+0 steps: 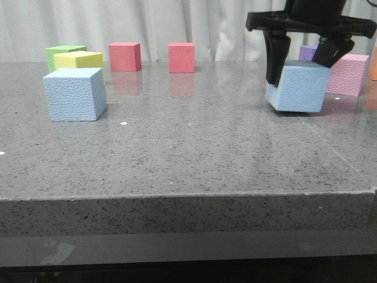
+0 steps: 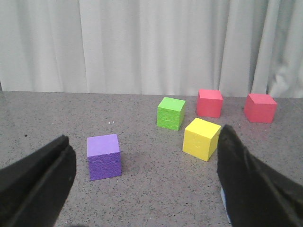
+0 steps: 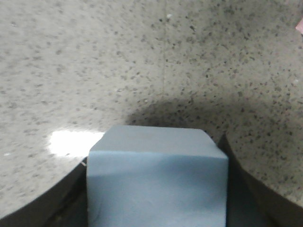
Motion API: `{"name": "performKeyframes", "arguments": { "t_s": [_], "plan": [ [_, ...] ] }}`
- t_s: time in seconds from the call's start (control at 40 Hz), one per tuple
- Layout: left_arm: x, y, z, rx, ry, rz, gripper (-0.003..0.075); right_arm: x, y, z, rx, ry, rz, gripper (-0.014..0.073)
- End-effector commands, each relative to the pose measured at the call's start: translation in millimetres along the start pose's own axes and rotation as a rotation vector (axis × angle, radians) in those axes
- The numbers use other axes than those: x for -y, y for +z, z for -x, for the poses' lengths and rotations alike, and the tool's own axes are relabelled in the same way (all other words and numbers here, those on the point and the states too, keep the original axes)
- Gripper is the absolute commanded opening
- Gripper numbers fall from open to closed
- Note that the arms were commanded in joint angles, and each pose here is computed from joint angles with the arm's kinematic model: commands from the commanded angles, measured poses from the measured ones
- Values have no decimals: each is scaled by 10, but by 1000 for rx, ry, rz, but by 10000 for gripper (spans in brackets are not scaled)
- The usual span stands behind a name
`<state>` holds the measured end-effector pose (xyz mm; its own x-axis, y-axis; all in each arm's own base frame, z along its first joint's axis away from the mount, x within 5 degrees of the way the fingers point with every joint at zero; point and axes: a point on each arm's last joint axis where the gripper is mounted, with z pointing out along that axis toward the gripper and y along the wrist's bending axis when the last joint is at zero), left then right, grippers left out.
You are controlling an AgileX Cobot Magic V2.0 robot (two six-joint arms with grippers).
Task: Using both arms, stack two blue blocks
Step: 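Lower the right gripper onto the light blue cube and close it, then slide the held light blue cube toward the table center, release it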
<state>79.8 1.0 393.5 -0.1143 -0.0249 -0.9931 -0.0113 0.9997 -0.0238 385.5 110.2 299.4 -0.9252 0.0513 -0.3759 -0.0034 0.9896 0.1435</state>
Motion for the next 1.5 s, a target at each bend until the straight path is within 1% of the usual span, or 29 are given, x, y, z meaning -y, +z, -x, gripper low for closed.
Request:
{"name": "performKeyframes", "arguments": {
  "t_s": [0.0,0.05,0.13,0.33,0.4,0.53,0.73,0.93,1.0,1.15,1.2,1.4,1.48],
  "plan": [
    [7,-14,162,100,-5,-6,598,-127,-495,24,142,-19,67,430],
    [7,-14,162,100,-5,-6,598,-217,-548,-7,151,-38,81,426],
    [7,-14,162,100,-5,-6,598,-349,-600,-45,156,-31,80,418],
    [7,-14,162,100,-5,-6,598,-758,-727,-168,231,-23,22,412],
    [7,-14,162,100,-5,-6,598,-897,-715,-220,242,-20,14,412],
    [7,-14,162,100,-5,-6,598,-1036,-613,-278,221,-3,14,412],
    [7,-14,162,100,-5,-6,598,-1121,-319,-282,172,-5,-5,412],
    [7,-14,162,100,-5,-6,598,-1155,-271,-262,186,-5,19,420],
    [7,-14,162,100,-5,-6,598,-1160,-272,-257,192,-5,24,452],
    [7,-14,162,100,-5,-6,598,-1164,-273,-252,198,-6,29,589],
    [7,-14,162,100,-5,-6,598,-1164,-273,-252,198,-6,29,615],
    [7,-14,162,100,-5,-6,598,-1156,-340,-251,209,-9,36,615],
    [7,-14,162,100,-5,-6,598,-1148,-466,-250,236,-69,54,615]
  ]
}}
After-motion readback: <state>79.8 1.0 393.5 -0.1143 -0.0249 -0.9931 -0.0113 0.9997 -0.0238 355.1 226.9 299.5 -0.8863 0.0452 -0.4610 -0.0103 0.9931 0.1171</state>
